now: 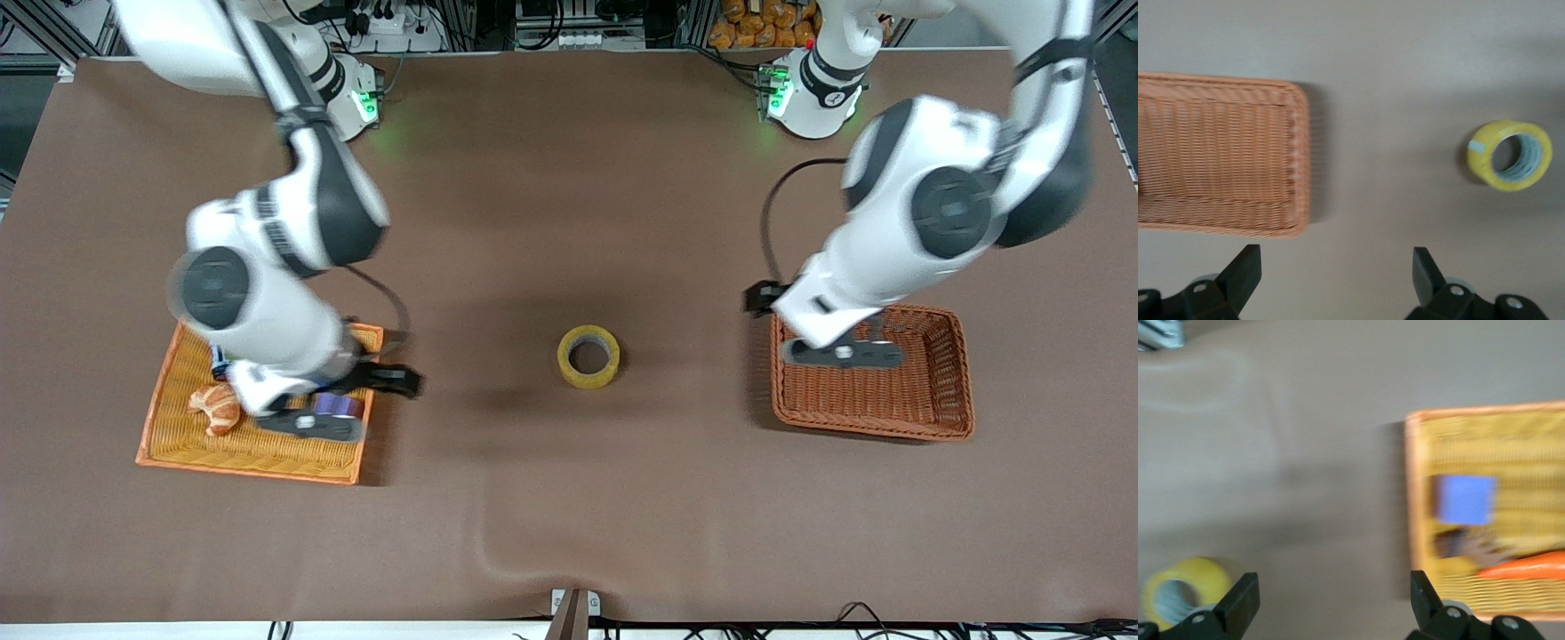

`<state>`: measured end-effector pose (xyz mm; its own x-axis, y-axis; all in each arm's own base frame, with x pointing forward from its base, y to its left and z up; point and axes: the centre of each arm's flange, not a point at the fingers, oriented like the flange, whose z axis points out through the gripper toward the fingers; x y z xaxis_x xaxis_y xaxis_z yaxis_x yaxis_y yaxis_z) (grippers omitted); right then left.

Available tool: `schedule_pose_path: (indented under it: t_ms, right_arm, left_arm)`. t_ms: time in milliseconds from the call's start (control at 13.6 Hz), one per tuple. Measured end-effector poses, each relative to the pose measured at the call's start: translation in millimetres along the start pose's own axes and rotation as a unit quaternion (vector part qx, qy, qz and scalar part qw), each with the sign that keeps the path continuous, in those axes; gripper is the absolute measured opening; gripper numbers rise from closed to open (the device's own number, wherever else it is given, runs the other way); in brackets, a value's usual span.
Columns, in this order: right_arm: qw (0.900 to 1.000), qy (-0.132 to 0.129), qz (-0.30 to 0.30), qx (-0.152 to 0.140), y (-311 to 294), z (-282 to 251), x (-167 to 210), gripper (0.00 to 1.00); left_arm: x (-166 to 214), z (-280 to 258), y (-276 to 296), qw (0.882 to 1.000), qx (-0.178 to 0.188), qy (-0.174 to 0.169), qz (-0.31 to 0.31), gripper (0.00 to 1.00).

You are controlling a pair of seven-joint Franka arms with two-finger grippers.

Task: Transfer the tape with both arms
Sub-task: 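Retract the right gripper while the left gripper reaches the tape roll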

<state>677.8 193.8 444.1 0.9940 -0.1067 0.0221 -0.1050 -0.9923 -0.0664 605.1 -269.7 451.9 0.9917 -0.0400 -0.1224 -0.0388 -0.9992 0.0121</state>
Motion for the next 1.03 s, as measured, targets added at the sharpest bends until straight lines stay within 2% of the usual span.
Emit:
schedule_pose_path:
  t_ms: [221,368,516,589,737,811,1032]
  right_arm:
    - [1.000,0.003,-0.028,-0.003,105,-43,-19,1.00]
    - [0.998,-0.017,-0.067,-0.003,160,-82,-40,1.00]
    - [0.997,-0.034,-0.068,-0.001,207,-110,-55,1.00]
    - [0.997,-0.049,-0.065,-0.001,223,-118,-61,1.00]
    - [0.995,-0.075,-0.065,-0.025,235,-128,-70,1.00]
    - [0.994,-0.077,-0.065,-0.034,237,-137,-71,1.00]
    - [0.996,-0.067,-0.055,-0.037,248,-160,-71,1.00]
  left_arm:
    - [0,65,70,1.000,-0.001,0.001,-0.009,1.00]
    - [-3,98,102,1.000,-0.003,0.004,-0.018,1.00]
    - [-10,129,130,1.000,0.000,0.001,-0.014,1.00]
    - [-12,142,140,1.000,0.000,0.003,-0.011,1.00]
    - [-9,160,149,1.000,-0.008,0.014,-0.014,1.00]
    - [-5,167,149,1.000,-0.010,0.018,-0.016,1.00]
    - [-1,186,151,1.000,-0.013,0.021,-0.016,1.00]
